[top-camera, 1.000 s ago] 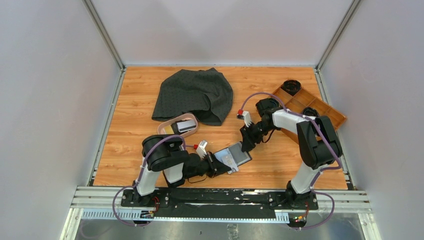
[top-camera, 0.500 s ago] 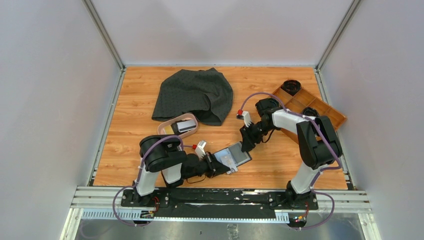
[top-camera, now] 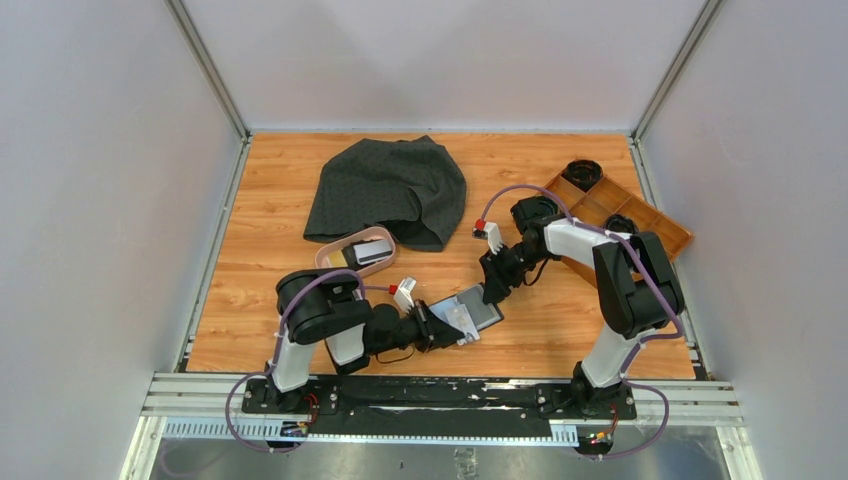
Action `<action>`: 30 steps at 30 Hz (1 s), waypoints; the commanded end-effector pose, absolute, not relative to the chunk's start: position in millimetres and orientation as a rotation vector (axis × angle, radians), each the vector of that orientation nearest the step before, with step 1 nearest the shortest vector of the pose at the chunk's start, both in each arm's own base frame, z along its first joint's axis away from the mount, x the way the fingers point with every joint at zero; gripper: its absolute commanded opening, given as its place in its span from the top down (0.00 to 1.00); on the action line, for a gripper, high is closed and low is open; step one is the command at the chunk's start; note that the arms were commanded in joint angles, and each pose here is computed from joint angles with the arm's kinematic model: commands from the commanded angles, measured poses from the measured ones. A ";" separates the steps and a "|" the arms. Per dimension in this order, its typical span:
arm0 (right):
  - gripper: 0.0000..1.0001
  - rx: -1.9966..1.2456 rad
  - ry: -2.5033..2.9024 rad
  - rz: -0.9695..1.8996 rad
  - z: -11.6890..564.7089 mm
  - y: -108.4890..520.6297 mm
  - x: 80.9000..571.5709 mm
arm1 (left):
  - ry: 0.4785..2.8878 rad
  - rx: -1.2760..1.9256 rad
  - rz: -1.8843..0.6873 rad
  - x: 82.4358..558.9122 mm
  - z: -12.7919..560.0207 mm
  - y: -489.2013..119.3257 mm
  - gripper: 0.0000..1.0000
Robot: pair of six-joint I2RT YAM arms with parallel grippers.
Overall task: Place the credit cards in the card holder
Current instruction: Insert the credit card into the card holder.
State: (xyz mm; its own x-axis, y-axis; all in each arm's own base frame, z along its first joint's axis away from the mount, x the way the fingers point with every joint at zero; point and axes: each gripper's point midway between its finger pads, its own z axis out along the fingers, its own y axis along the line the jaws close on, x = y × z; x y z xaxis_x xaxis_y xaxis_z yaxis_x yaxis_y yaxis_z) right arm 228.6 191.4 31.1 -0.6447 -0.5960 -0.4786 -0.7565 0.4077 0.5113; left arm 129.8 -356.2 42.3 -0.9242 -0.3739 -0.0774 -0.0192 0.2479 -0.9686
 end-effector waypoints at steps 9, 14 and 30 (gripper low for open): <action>0.51 -1.230 2.500 1.054 23.8 190.8 219.7 | 2.252 -0.380 -1.691 136.2 29.6 -352.7 1.00; 0.51 -1.230 2.501 1.053 23.4 190.5 219.5 | 2.266 -0.392 -1.683 136.0 25.7 -351.2 1.00; 0.51 -1.234 2.502 1.052 22.9 191.0 219.5 | 2.271 -0.408 -1.697 140.2 24.4 -354.2 1.00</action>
State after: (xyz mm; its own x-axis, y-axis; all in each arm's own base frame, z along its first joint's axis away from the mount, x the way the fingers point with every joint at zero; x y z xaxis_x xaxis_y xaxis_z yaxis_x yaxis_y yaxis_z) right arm 228.5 191.8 30.9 -0.6436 -0.6031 -0.4712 -0.7567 0.4094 0.5096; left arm 137.0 -353.5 26.7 -0.9212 -0.3848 -0.0577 -0.0550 0.2756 -0.9597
